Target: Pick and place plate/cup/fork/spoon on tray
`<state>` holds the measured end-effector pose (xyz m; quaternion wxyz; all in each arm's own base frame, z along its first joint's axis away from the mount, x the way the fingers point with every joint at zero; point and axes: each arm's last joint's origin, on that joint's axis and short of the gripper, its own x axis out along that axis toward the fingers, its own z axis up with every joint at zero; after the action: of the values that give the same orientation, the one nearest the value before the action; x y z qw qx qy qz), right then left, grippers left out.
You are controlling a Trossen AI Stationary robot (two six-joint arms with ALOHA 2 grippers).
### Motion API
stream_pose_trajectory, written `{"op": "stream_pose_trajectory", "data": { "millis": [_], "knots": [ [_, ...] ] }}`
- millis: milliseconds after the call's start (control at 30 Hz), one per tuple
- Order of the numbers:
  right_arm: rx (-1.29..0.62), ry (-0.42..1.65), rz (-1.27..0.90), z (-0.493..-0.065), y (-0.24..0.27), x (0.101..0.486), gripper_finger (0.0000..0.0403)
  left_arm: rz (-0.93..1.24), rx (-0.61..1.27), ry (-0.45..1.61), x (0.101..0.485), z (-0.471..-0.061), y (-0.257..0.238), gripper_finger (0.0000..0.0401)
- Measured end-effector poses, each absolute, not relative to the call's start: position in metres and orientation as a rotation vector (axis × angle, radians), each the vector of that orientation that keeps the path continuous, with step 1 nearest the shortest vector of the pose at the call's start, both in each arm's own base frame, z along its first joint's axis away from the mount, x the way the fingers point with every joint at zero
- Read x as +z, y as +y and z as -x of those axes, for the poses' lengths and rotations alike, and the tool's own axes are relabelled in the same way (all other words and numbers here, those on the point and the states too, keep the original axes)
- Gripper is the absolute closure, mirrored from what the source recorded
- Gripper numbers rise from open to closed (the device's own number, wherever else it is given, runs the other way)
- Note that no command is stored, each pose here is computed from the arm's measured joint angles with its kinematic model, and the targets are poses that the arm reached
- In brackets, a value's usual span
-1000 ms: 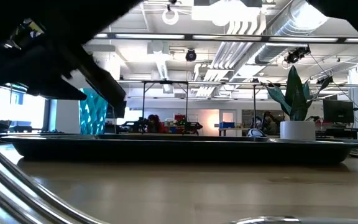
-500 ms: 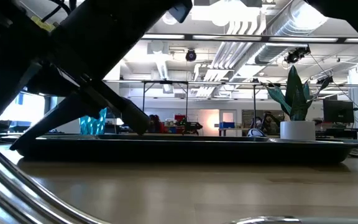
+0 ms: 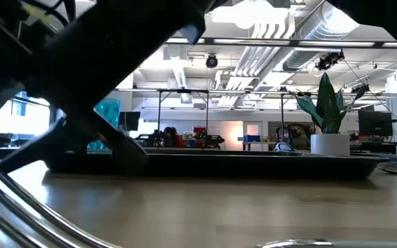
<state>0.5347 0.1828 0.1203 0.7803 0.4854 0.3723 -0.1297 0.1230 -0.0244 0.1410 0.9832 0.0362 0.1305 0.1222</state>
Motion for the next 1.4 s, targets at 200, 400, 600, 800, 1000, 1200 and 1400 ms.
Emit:
{"op": "stream_pose_trajectory", "data": {
  "millis": [200, 400, 600, 800, 1000, 1200, 1400],
  "knots": [
    [-0.222, 0.784, -1.072, -0.54, 0.184, 0.115, 0.0295, -0.121, 0.223, 0.211, 0.146, -0.122, -0.032, 0.0398],
    [-0.133, 0.79, -1.058, -0.542, 0.187, 0.113, 0.0296, -0.133, 0.248, 0.211, 0.146, -0.121, -0.034, 0.0398],
    [-0.073, 0.779, -0.995, -0.545, 0.185, 0.117, 0.034, -0.134, 0.254, 0.222, 0.145, -0.12, -0.034, 0.0398],
    [-0.028, 0.738, -0.925, -0.553, 0.173, 0.128, 0.0393, -0.105, 0.244, 0.251, 0.141, -0.119, -0.034, 0.0398],
    [0.006, 0.74, -0.913, -0.554, 0.17, 0.13, 0.0399, -0.117, 0.246, 0.253, 0.141, -0.118, -0.036, 0.0398],
    [-0.012, 0.696, -0.864, -0.552, 0.172, 0.147, 0.04, -0.152, 0.3, 0.231, 0.142, -0.115, -0.04, 0.0398],
    [-0.118, 0.699, -0.776, -0.539, 0.18, 0.169, 0.0402, -0.2, 0.387, 0.198, 0.149, -0.111, -0.047, 0.0398]
  ]
}}
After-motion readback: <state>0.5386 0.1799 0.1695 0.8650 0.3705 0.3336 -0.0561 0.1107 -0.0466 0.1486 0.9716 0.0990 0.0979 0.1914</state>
